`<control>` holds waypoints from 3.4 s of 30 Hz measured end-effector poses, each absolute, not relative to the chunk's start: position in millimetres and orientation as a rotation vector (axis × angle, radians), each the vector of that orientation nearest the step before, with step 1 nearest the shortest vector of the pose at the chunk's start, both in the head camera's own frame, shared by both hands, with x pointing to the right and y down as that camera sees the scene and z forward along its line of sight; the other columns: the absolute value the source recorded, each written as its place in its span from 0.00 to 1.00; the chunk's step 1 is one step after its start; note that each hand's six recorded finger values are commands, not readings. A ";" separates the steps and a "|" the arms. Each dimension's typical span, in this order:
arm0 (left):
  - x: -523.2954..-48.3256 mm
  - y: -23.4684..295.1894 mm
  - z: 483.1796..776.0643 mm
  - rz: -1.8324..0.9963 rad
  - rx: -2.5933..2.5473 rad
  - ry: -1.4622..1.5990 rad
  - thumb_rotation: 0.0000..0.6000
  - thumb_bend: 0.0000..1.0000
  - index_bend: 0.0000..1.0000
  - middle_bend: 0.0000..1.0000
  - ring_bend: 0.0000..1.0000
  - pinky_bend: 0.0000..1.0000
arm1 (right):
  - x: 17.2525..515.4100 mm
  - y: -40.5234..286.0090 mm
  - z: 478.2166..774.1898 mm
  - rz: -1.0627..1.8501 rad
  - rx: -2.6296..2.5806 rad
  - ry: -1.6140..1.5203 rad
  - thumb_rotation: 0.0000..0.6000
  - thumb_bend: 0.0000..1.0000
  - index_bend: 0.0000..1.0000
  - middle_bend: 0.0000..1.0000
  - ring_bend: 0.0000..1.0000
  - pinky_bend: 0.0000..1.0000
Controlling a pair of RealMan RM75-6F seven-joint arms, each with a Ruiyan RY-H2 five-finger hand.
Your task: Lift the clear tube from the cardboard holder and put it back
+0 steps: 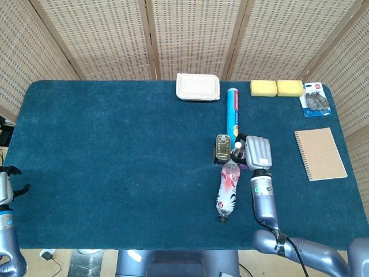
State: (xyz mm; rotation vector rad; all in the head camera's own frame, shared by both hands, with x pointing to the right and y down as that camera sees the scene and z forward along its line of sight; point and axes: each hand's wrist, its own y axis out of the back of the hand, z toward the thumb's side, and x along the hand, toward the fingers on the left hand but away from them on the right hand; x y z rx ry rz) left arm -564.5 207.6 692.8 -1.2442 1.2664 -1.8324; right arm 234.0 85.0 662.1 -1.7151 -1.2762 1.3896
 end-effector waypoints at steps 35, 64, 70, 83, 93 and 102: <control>-564.6 207.6 692.8 -1.833 -1.243 1.267 1.00 0.16 0.48 0.44 0.25 0.34 | 230.3 85.1 658.2 1.367 -1.678 -1.257 1.00 0.36 0.69 0.84 0.87 0.77; -564.6 207.5 692.8 -1.833 -1.244 1.267 1.00 0.16 0.48 0.44 0.25 0.34 | 227.6 82.2 649.0 1.285 -1.674 -1.301 1.00 0.38 0.79 0.94 0.97 0.83; -564.5 207.5 692.9 -1.833 -1.244 1.267 1.00 0.16 0.48 0.44 0.25 0.34 | 227.8 80.6 647.6 1.274 -1.678 -1.306 1.00 0.38 0.79 0.94 0.97 0.83; -564.5 207.5 692.9 -1.833 -1.245 1.267 1.00 0.16 0.48 0.44 0.25 0.34 | 231.2 78.2 645.6 1.273 -1.668 -1.319 1.00 0.38 0.79 0.95 0.98 0.83; -564.5 207.4 692.9 -1.833 -1.246 1.268 1.00 0.16 0.48 0.44 0.25 0.34 | 230.3 72.6 634.9 1.251 -1.660 -1.329 1.00 0.38 0.79 0.95 0.98 0.84; -564.5 207.5 692.9 -1.833 -1.247 1.268 1.00 0.16 0.48 0.44 0.25 0.34 | 232.7 69.9 627.3 1.250 -1.650 -1.329 1.00 0.38 0.79 0.95 0.99 0.84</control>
